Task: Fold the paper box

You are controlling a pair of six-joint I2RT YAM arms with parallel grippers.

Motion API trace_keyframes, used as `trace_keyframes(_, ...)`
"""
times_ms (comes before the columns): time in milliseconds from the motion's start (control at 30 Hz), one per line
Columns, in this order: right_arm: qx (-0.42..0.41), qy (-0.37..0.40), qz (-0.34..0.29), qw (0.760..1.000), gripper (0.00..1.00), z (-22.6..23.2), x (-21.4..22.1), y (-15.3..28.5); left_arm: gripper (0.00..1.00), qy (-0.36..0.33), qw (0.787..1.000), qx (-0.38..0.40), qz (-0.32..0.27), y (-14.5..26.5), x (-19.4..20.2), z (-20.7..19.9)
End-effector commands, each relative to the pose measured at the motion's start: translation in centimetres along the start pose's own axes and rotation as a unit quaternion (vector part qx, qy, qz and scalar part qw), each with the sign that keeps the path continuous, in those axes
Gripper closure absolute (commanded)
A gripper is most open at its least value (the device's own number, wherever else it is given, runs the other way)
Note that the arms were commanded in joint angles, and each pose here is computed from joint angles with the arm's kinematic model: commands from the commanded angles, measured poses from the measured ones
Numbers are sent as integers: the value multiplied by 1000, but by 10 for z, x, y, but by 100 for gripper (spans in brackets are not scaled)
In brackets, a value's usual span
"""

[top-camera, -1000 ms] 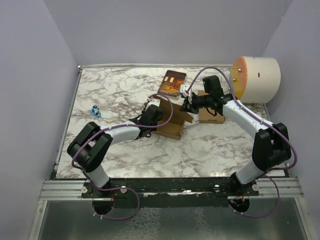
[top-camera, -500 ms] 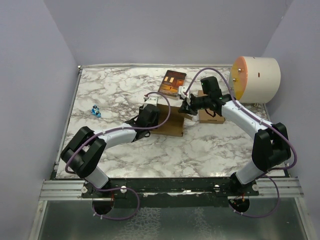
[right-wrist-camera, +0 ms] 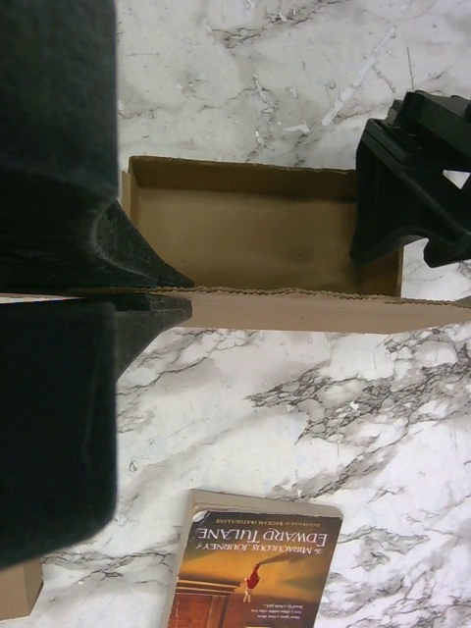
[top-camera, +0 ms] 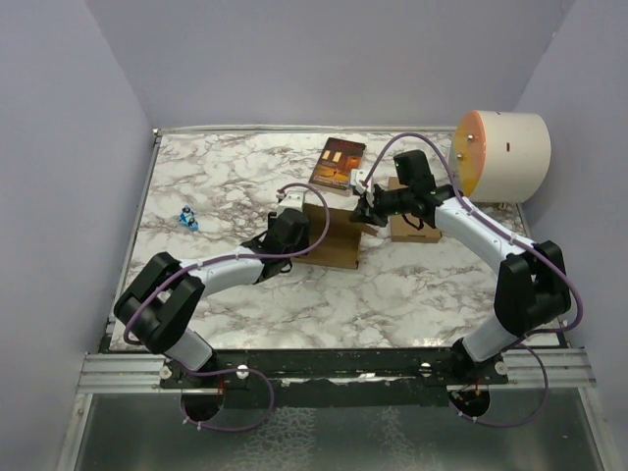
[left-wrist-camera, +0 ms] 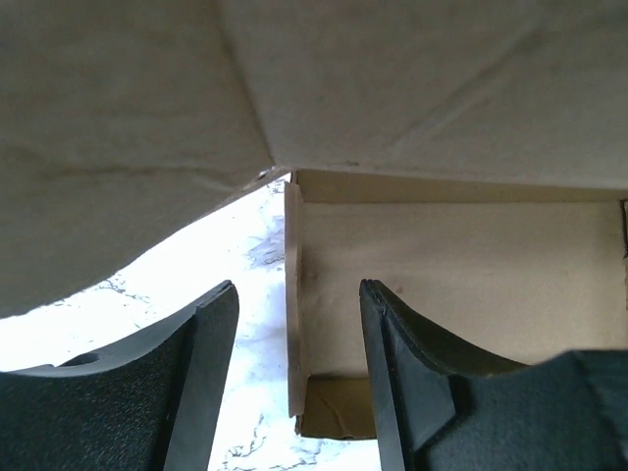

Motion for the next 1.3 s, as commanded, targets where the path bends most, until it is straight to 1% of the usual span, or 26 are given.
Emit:
trace_keyframes(0,-18,-10,-6,1000,99,11,-3,0,45,20,1000,-1,-17,-9,-9,-3)
trace_keyframes(67,-18,-9,-6,1000,99,10,-3,0,48,20,1000,-7,-15,-13,-8,-2)
trace_keyframes(167,-19,-10,-6,1000,99,11,-2,-1,56,16,1000,-12,-13,-17,-4,-2)
trace_keyframes(267,-20,-10,-6,1000,99,11,-2,-1,62,10,1000,-18,-6,-20,1,1)
trace_keyframes(333,-20,-10,-7,1000,99,11,-2,-1,75,7,1000,-23,-2,-21,5,3)
trace_keyframes(500,-22,-10,-7,1000,99,12,-2,-1,89,0,1000,-28,3,-24,9,4)
trace_keyframes(567,-21,-9,-9,1000,99,11,-3,-1,92,-2,1000,-28,3,-24,9,5)
trace_keyframes(633,-22,-9,-9,1000,99,12,-3,-1,93,-5,1000,-28,1,-23,8,5)
trace_keyframes(700,-22,-10,-10,1000,99,12,-4,0,92,-7,1000,-23,-3,-21,6,5)
trace_keyframes(733,-22,-11,-11,1000,99,12,-5,0,89,-6,1000,-20,-4,-20,4,4)
trace_keyframes(833,-19,-15,-11,1000,99,11,-5,0,70,2,1000,-10,-15,-12,-5,2)
trace_keyframes(933,-17,-16,-12,1000,99,10,-6,0,58,18,999,6,-32,1,-18,-1)
trace_keyframes(1067,-16,-16,-13,1000,99,9,-7,1,51,28,999,22,-42,16,-26,-1)
trace_keyframes(1200,-14,-16,-18,1000,99,10,-11,3,51,40,997,43,-41,31,-20,0)
trace_keyframes(1267,-16,-17,-19,1000,99,10,-11,3,53,52,997,52,-39,41,-15,2)
Point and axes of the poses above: each gripper's point midway between its finger pads, its own y axis back along the fingers, its own z axis along the line the jaws close on, x = y × z, the point moved 2 cm from there along y, back along the fingers
